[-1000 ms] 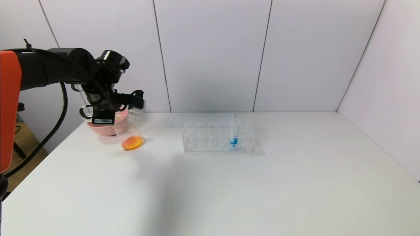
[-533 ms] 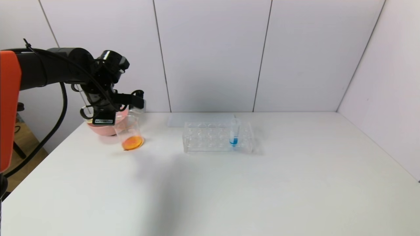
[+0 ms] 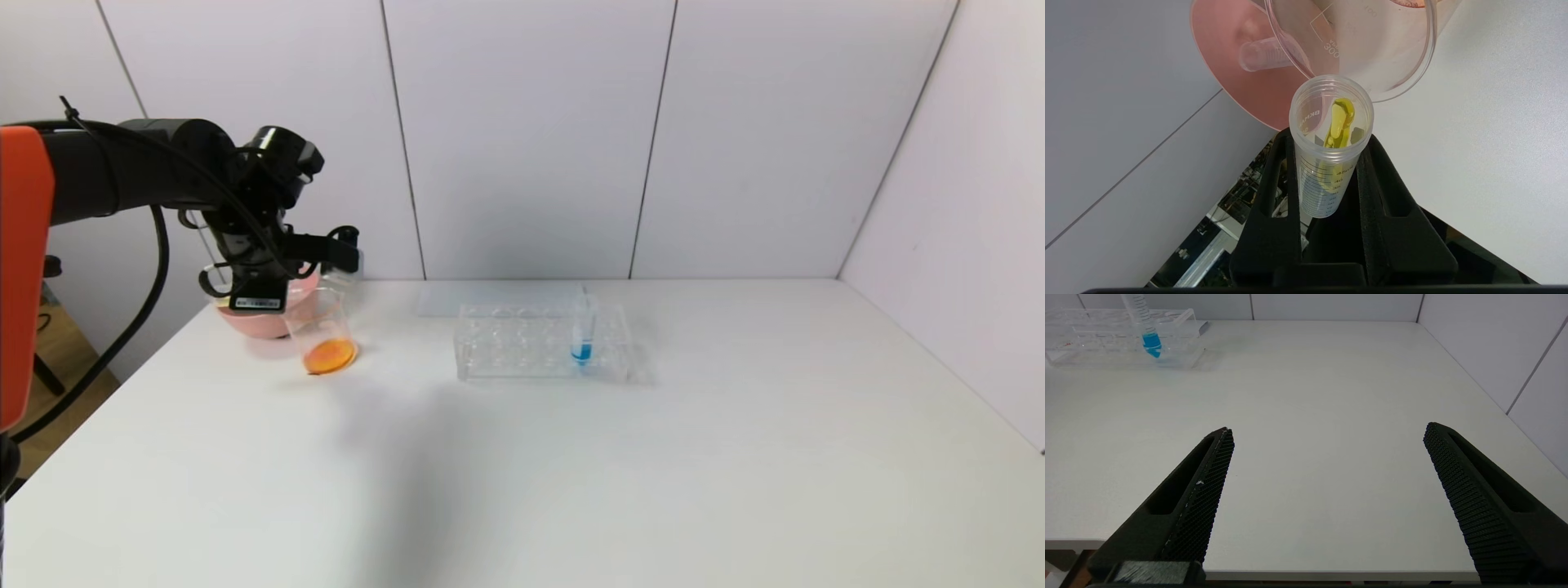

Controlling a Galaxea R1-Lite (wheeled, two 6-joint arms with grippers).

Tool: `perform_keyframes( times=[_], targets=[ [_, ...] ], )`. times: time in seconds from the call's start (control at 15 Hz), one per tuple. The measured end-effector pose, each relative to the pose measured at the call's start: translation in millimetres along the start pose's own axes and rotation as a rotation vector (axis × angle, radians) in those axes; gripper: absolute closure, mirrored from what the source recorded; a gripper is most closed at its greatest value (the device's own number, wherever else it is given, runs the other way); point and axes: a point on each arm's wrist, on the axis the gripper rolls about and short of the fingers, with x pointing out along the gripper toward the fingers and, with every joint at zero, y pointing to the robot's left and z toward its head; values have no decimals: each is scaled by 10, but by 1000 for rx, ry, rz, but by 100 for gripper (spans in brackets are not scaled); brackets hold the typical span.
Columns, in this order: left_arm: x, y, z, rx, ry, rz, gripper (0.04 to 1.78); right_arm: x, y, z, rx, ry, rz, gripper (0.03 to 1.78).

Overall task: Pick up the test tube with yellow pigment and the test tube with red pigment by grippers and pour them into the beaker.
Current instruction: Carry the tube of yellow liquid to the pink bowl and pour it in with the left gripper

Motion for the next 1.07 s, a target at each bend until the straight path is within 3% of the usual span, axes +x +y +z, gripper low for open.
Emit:
perform_keyframes(
  times=[1.07],
  targets=[
    [60, -6, 44, 8, 94, 27, 139, 0, 0, 0, 0, 0, 0, 11]
  ],
)
